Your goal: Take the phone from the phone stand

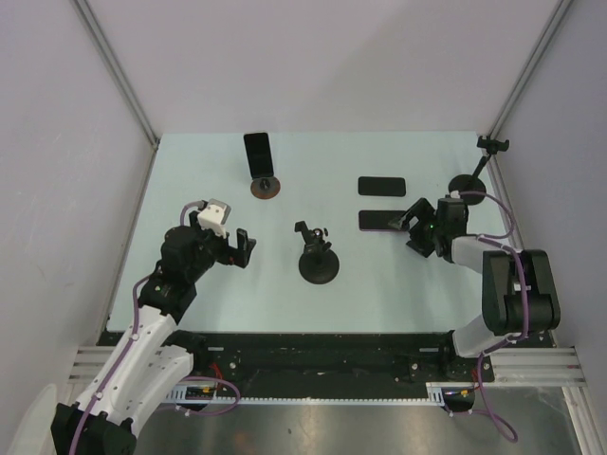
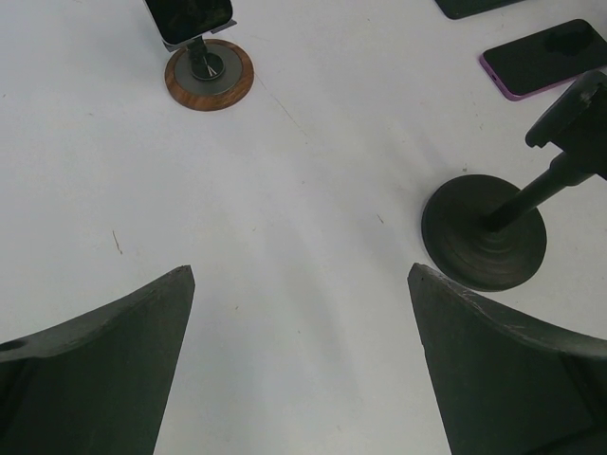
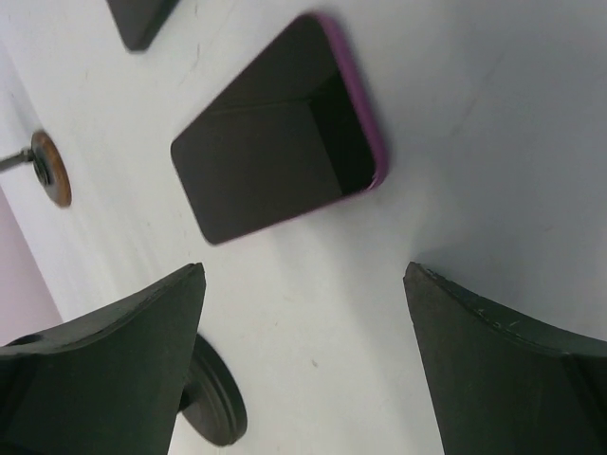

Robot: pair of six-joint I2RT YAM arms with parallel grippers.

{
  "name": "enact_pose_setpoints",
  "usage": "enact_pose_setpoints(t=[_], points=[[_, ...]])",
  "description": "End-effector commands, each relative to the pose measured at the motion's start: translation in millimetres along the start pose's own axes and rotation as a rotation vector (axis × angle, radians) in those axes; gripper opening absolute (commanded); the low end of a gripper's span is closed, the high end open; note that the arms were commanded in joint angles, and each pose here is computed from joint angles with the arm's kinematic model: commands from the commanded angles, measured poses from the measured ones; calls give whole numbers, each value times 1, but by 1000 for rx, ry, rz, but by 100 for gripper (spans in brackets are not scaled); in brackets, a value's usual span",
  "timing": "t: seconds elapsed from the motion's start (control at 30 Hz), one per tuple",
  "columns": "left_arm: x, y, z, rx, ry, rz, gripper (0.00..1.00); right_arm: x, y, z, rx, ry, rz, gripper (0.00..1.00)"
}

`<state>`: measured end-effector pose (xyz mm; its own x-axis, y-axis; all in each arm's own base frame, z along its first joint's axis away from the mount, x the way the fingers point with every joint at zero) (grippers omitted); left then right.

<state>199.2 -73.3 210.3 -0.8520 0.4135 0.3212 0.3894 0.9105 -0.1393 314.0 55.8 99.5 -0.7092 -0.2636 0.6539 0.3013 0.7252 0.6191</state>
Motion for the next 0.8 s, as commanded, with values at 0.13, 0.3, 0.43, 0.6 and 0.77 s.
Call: enact_pose_setpoints(t=[0.13,0.3,0.43,0.6,0.77], points=[[-1,0,-6,-42,-36,3,100,-11,33,25,-65,16,-102,82],[0,0,-7,-44,-44,-1,100,-27,36,30,-106,3,-113,81],[1,0,-8,-48,-48,0,100,-37,38,28,-128,-11,-158,80],[1,-1,-8,-51,-51,2,100,-50,40,19,-136,-40,-169,79],[1,-1,-7,-54,-48,2,100,-60,41,9,-133,-57,-171,79]])
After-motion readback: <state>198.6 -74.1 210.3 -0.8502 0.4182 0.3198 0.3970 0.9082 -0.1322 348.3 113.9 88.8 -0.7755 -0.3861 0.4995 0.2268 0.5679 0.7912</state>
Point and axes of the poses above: each gripper's point midway between its finger pads, its own x axis back along the fingers, its own y axis along the line the jaws close on, z = x × y, the point moved 8 cm from there along x, back along the fingers, and after that the axes turned 6 degrees about x, right-handed, at the moved point
